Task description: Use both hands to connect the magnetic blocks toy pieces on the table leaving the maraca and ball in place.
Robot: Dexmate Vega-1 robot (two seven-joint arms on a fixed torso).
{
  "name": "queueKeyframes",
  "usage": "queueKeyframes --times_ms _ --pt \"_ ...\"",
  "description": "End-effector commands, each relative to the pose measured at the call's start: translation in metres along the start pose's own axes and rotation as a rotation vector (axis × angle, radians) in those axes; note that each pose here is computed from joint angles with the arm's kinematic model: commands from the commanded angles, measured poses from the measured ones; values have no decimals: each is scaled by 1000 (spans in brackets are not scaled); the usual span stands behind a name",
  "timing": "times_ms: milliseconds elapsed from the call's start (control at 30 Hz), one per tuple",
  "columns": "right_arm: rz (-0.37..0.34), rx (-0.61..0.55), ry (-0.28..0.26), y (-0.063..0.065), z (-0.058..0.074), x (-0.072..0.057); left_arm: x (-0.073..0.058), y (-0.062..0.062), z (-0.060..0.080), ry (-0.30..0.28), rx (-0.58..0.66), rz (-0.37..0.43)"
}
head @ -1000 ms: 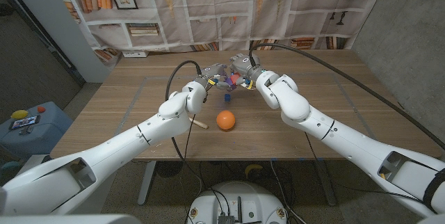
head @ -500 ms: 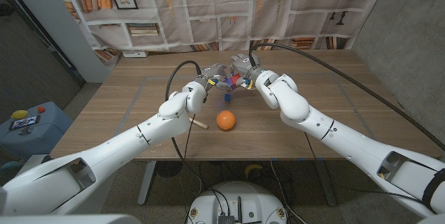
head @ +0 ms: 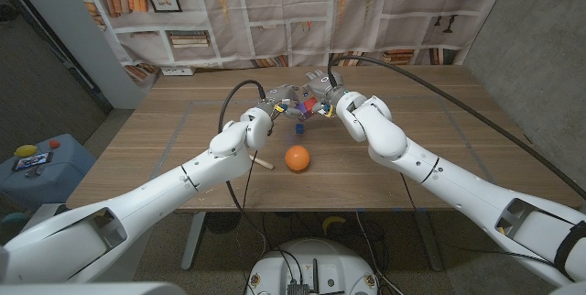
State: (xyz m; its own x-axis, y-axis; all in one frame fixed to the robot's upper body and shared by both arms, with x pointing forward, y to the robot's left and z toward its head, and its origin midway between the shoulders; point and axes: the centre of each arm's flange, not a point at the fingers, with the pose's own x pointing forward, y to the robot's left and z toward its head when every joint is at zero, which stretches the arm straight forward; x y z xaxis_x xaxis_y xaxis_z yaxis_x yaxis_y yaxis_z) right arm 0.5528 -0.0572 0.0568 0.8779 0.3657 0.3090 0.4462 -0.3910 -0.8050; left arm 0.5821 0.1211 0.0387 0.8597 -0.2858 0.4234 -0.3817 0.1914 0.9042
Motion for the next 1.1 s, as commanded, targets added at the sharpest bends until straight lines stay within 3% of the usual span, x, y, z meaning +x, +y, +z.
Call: queueKeyframes --times_ms 33,767,1100 --pt "51 -1 5 -2 -1 1 0 0 1 3 4 2" --pt "150 25 13 0 -20 -2 -5 6 -4 7 30 6" --pt "173 70 -7 1 -39 -4 -10 13 -13 17 56 6"
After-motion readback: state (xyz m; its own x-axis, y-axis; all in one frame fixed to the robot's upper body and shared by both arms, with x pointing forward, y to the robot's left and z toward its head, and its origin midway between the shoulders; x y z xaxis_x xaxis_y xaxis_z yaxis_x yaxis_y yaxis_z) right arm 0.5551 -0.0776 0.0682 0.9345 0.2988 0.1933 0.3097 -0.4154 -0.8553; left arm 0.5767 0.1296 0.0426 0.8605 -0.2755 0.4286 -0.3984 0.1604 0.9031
